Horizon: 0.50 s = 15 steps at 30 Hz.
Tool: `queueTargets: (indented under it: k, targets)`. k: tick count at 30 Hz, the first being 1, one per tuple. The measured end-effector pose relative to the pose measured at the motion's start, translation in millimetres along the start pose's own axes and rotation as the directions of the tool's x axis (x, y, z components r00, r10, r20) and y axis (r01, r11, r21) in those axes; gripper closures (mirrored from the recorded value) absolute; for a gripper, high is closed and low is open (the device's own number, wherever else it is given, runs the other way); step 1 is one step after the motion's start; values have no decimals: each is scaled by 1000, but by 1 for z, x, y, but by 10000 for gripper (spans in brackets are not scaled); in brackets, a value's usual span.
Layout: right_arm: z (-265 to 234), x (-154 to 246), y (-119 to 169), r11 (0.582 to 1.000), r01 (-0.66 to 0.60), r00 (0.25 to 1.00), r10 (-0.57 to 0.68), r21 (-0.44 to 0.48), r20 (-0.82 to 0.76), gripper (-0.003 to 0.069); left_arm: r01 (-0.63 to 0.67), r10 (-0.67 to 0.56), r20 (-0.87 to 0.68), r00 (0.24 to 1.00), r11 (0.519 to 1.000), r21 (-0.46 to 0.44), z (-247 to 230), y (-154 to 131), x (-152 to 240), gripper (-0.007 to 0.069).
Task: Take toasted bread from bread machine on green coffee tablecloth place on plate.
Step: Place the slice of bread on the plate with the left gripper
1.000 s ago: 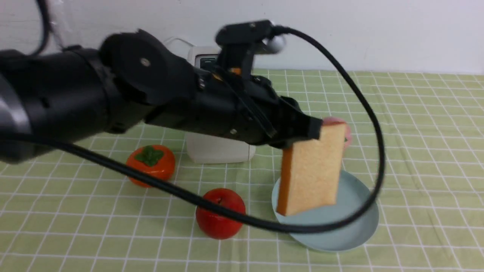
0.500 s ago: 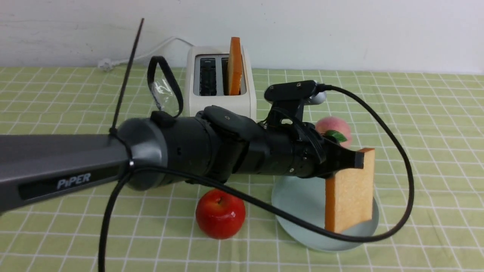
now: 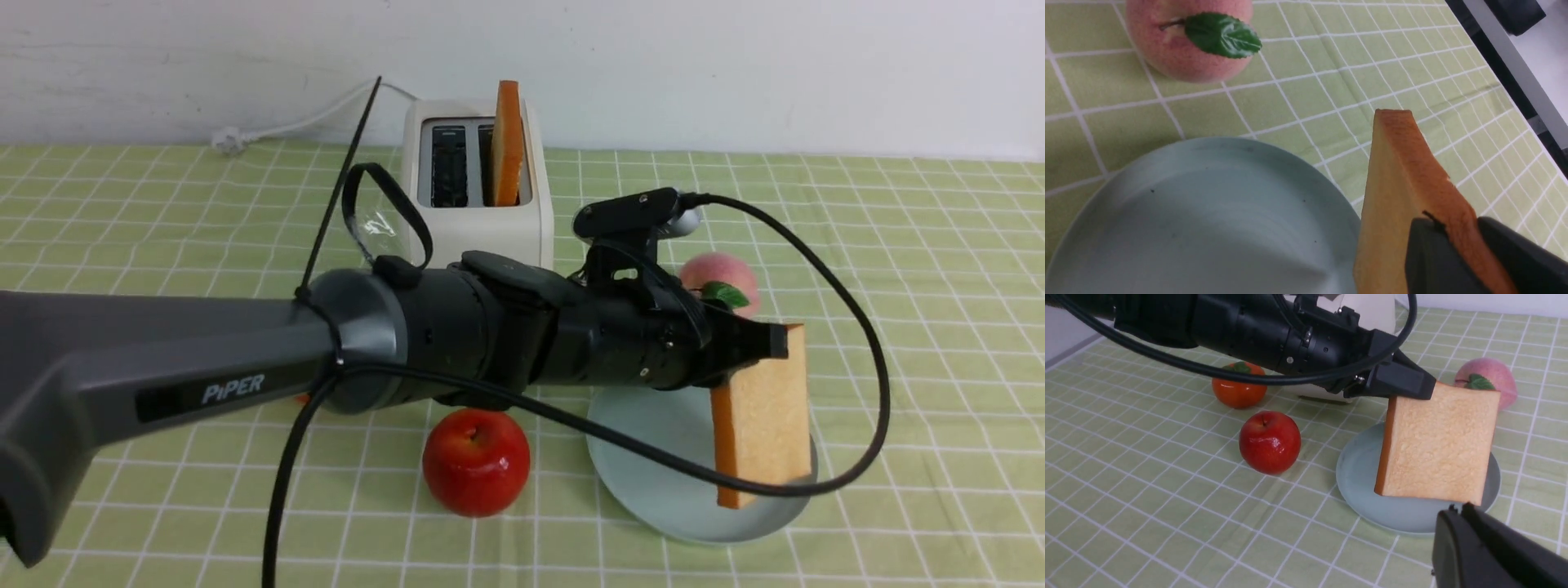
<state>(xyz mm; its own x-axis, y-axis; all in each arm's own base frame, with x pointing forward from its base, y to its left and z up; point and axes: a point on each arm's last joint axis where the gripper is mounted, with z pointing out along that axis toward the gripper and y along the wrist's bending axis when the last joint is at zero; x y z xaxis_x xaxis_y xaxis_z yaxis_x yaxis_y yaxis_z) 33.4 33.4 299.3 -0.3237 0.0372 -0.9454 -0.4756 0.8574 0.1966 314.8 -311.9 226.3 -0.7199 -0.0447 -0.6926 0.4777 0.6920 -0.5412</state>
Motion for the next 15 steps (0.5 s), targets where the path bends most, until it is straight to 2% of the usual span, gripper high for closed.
queueTargets:
  k: [8, 12, 15]
  targets:
    - [0, 0, 0, 1000, -2, 1000, 2, 0, 3, 656, -84, 84, -36, 996, 996, 7, 2, 1, 4, 498]
    - [0, -2, 0, 1000, -2, 1000, 2, 3, 19, 656, -123, 123, -44, 991, 992, 6, 2, 1, 5, 393]
    - [0, -2, 0, 1000, -2, 1000, 2, 4, 25, 656, -148, 147, -32, 989, 989, -18, 1, 3, 3, 235]
